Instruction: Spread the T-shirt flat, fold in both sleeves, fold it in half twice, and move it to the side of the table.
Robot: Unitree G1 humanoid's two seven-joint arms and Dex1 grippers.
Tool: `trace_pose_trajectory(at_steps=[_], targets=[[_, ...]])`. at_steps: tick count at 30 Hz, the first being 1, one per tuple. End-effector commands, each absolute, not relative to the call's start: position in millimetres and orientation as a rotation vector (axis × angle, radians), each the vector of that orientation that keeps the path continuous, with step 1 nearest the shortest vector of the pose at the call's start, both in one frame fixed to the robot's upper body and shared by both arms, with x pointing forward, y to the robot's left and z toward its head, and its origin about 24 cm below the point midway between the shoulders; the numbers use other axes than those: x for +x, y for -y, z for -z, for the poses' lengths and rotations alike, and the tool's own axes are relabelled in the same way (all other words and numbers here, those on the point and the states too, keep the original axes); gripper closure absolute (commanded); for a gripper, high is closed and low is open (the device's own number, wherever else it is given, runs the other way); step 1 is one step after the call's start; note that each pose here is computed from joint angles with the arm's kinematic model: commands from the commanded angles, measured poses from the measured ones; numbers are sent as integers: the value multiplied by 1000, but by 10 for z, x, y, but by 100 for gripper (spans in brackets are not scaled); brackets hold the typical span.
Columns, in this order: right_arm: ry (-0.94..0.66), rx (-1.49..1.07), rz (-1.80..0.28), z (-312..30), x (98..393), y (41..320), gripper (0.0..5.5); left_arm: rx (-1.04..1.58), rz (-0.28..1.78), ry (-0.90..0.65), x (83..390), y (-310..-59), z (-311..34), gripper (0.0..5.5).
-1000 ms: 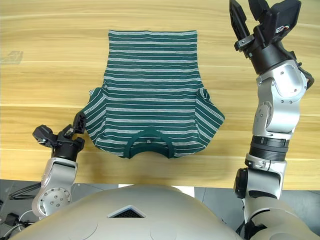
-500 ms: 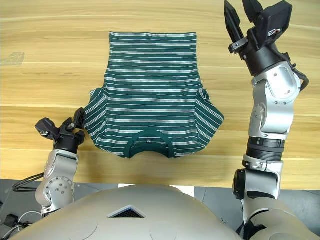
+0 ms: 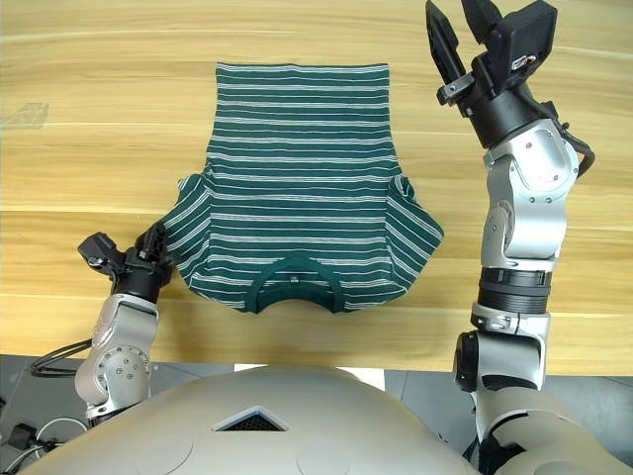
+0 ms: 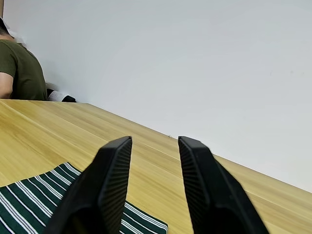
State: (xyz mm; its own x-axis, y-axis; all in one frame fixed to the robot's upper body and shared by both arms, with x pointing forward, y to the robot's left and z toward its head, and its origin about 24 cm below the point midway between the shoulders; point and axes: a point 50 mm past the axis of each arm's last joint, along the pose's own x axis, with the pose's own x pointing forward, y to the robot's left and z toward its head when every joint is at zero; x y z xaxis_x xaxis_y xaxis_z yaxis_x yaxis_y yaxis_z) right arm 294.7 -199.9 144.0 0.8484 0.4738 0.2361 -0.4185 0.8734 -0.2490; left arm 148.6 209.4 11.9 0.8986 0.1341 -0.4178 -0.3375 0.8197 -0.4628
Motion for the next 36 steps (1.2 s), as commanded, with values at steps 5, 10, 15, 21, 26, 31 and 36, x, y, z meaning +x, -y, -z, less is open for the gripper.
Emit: trace_pose_trajectory(at_steps=[5, 10, 15, 21, 26, 31, 36], targets=[[302, -189, -449, -1438, 2947, 2020, 374, -521, -296, -427, 1460, -2116, -29, 548], [298, -185, -447, -1398, 2942, 2006, 374, -509, -286, -400, 1477, -2125, -37, 548], [304, -178, -453, -1386, 2948, 1987, 374, -433, -225, -311, 1506, -2065, -158, 548], [310, -169, -463, -1370, 2963, 1945, 374, -166, -151, -135, 1569, -2009, -417, 548], [305, -173, -465, -1343, 2965, 1928, 374, -24, -90, -148, 1565, -1923, -327, 548], [294, -181, -466, -1292, 2953, 1911, 374, 136, 93, -212, 1537, -1728, -181, 548], [276, -194, -469, -1224, 2957, 1899, 374, 211, 217, -111, 1539, -1569, -276, 548]])
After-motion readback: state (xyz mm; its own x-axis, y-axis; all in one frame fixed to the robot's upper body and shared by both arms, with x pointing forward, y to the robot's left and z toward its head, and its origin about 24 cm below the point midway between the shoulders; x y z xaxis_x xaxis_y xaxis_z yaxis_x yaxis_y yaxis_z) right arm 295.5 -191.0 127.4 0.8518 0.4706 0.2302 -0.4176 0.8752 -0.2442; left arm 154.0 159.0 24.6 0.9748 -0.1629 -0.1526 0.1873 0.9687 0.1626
